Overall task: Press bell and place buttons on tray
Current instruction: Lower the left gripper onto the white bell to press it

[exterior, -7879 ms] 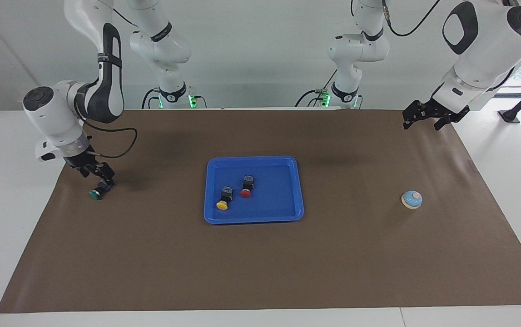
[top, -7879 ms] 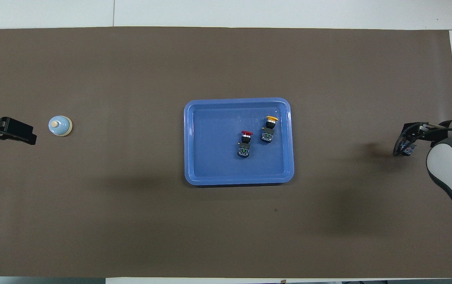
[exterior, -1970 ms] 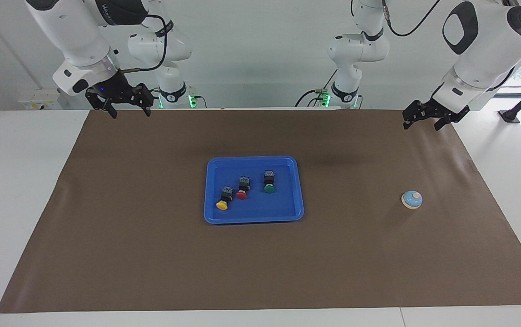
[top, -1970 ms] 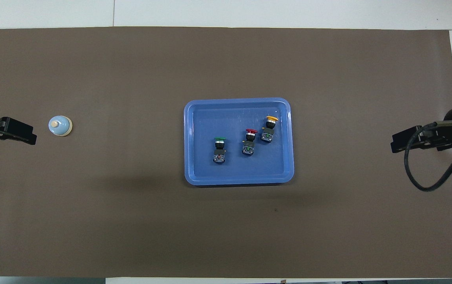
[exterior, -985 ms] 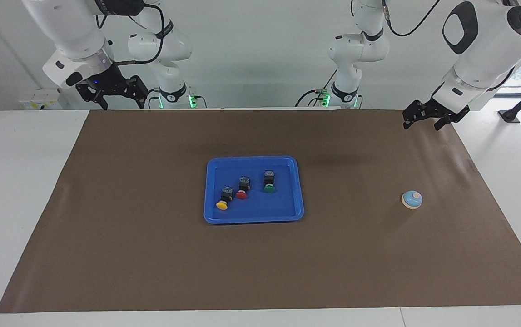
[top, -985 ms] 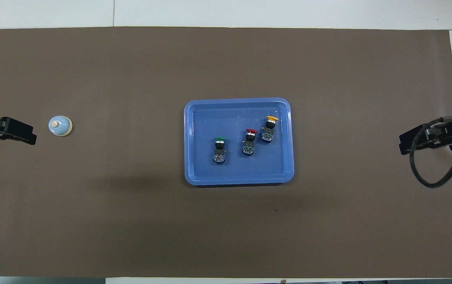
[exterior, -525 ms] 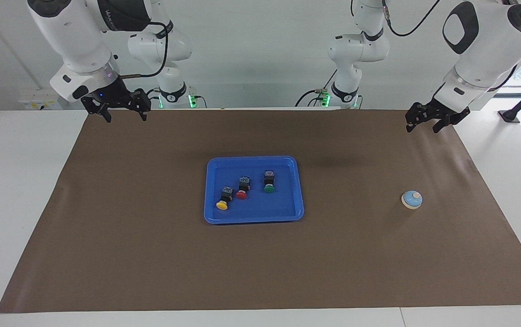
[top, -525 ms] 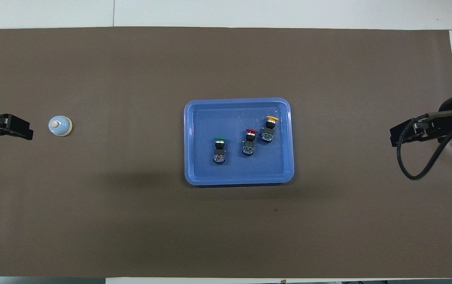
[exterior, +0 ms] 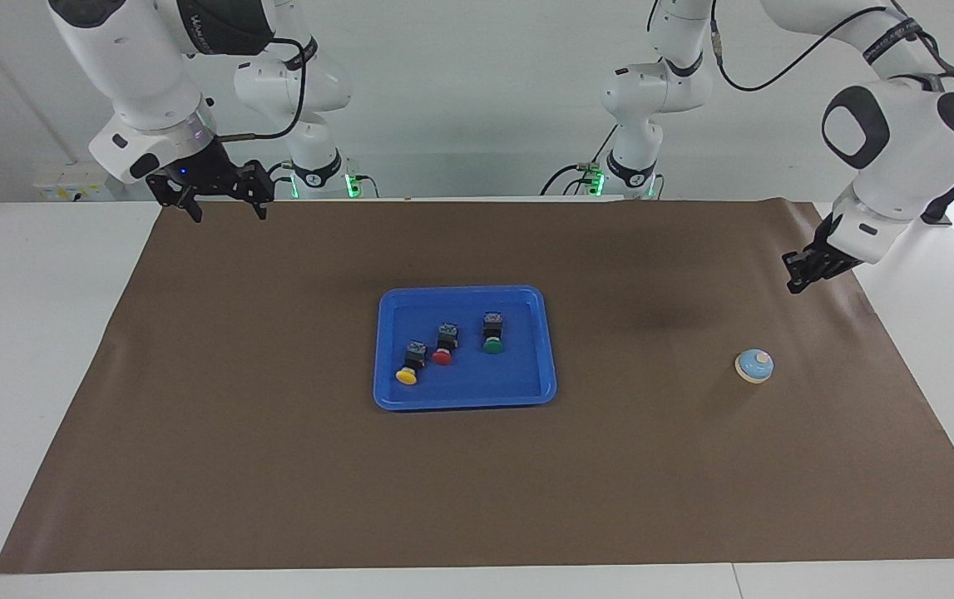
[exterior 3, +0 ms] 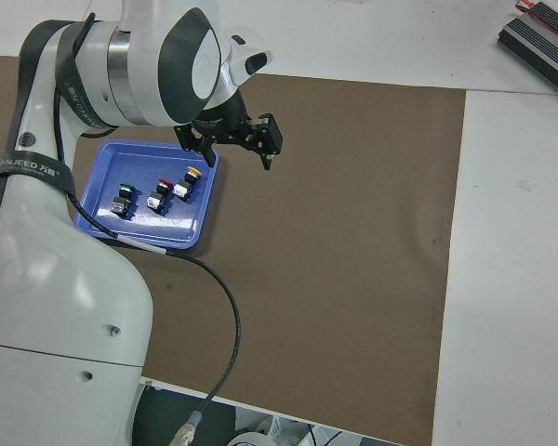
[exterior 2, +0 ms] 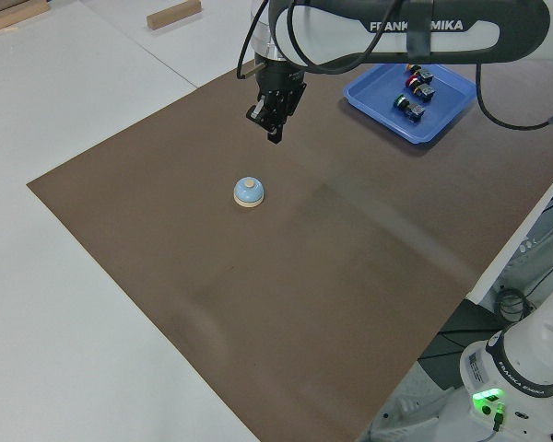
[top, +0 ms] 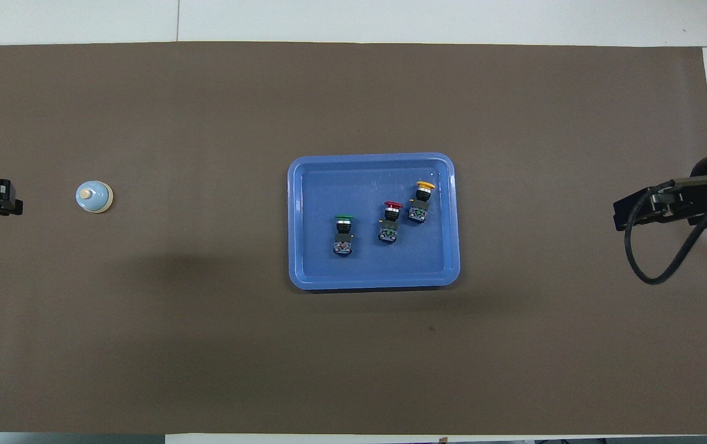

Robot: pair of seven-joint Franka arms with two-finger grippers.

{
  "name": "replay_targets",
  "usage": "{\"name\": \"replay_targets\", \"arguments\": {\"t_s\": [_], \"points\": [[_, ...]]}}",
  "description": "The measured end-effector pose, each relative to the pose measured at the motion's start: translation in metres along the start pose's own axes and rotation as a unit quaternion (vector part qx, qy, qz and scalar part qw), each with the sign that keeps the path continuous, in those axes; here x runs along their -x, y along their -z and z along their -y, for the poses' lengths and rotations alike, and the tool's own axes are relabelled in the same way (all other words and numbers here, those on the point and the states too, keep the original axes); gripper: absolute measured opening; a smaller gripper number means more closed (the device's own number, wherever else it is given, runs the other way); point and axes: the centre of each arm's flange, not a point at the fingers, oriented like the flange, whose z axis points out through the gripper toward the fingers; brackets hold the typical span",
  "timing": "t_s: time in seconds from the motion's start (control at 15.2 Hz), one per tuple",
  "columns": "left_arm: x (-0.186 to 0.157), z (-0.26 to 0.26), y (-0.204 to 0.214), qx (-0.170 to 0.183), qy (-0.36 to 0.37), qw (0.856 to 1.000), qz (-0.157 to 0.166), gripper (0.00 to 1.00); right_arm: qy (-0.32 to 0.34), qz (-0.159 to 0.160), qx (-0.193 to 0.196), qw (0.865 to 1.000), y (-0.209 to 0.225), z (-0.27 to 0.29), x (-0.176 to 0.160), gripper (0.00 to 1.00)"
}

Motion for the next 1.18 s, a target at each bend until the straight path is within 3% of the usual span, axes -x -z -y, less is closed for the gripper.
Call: {"name": "replay_targets", "arguments": {"t_s": [0.2, 0.59, 0.85, 1.18], "points": [[-0.025, 0.001, -0.046, -0.005, 0.0, 1.0, -0.013, 0.01, 0.0, 0.0, 0.0, 1.0, 0.0, 0.0, 0.0, 1.0], [-0.043, 0.004, -0.107, -0.008, 0.001, 1.0, -0.008, 0.01, 0.0, -0.007, 0.0, 1.0, 0.007, 0.0, 0.005, 1.0], [-0.042, 0.002, -0.123, -0.008, -0.001, 1.0, -0.003, 0.01, -0.001, -0.017, 0.001, 1.0, 0.017, 0.0, 0.012, 1.0], [-0.032, 0.001, -0.129, -0.009, -0.001, 1.0, -0.025, 0.01, 0.0, -0.015, -0.006, 1.0, 0.015, 0.001, 0.012, 1.0]]}}
